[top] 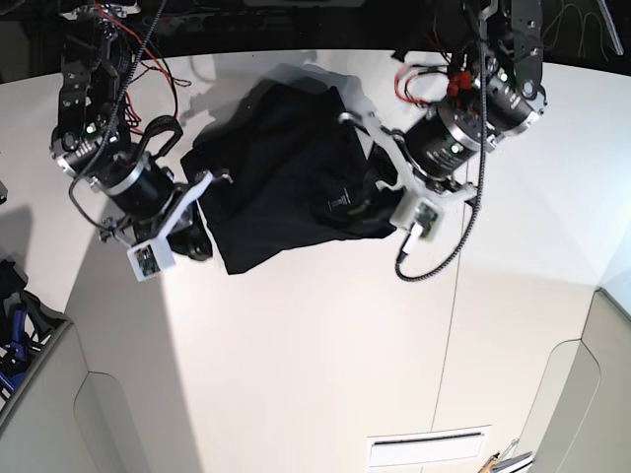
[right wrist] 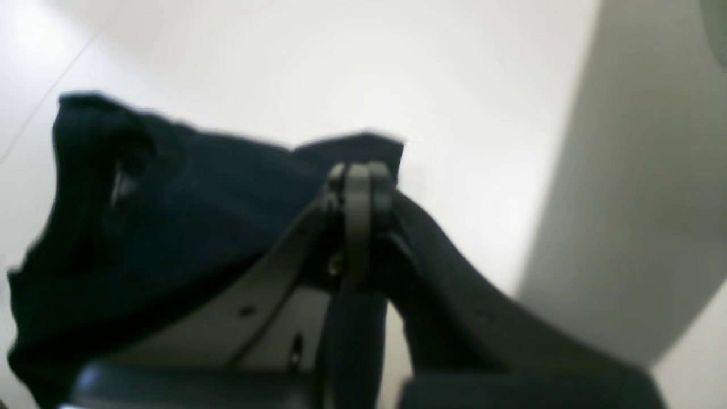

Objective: Fold the T-shirt properly

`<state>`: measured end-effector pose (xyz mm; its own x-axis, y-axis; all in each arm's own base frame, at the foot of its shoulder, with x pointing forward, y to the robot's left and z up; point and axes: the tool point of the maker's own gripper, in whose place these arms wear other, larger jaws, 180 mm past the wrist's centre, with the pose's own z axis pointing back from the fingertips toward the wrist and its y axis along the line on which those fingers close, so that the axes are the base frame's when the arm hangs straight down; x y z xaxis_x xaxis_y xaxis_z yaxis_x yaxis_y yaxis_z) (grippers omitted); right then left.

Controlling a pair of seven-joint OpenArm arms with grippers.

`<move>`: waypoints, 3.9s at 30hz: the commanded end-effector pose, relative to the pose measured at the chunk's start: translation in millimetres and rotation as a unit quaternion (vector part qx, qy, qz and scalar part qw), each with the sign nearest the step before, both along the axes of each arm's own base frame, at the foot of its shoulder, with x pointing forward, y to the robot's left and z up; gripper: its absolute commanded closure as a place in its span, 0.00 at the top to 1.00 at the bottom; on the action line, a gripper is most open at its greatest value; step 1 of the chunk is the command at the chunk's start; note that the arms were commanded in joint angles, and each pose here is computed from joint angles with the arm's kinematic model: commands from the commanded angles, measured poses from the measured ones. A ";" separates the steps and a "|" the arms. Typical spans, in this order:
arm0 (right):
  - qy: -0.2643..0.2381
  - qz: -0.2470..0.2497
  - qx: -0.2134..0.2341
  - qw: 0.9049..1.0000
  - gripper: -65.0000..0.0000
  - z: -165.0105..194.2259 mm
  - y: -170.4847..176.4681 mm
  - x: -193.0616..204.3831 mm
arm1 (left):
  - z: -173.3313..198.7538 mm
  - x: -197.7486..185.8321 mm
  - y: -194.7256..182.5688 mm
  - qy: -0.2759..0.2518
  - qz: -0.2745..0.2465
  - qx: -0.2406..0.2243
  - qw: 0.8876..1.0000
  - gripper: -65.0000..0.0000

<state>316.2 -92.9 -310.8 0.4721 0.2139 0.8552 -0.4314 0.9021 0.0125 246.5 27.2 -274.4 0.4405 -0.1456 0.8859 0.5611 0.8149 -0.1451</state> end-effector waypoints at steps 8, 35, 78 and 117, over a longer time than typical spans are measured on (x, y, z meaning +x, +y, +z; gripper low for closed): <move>-0.006 -0.011 0.044 0.999 0.00 -0.4 -6.3 66.0 | -22.4 -48.8 -69.9 0.043 -0.112 -0.029 0.992 0.13; 0.148 0.059 0.164 0.973 0.00 -71.8 29.5 44.8 | -90.7 23.9 68.2 0.084 0.092 0.081 0.989 0.14; 0.075 0.030 0.161 0.984 0.00 -49.5 29.7 -4.0 | -96.5 21.5 124.4 0.121 0.107 0.089 0.983 0.14; 0.134 0.102 0.178 0.970 0.00 -49.8 90.9 -61.1 | -60.3 105.7 110.2 0.050 0.128 0.040 0.990 0.14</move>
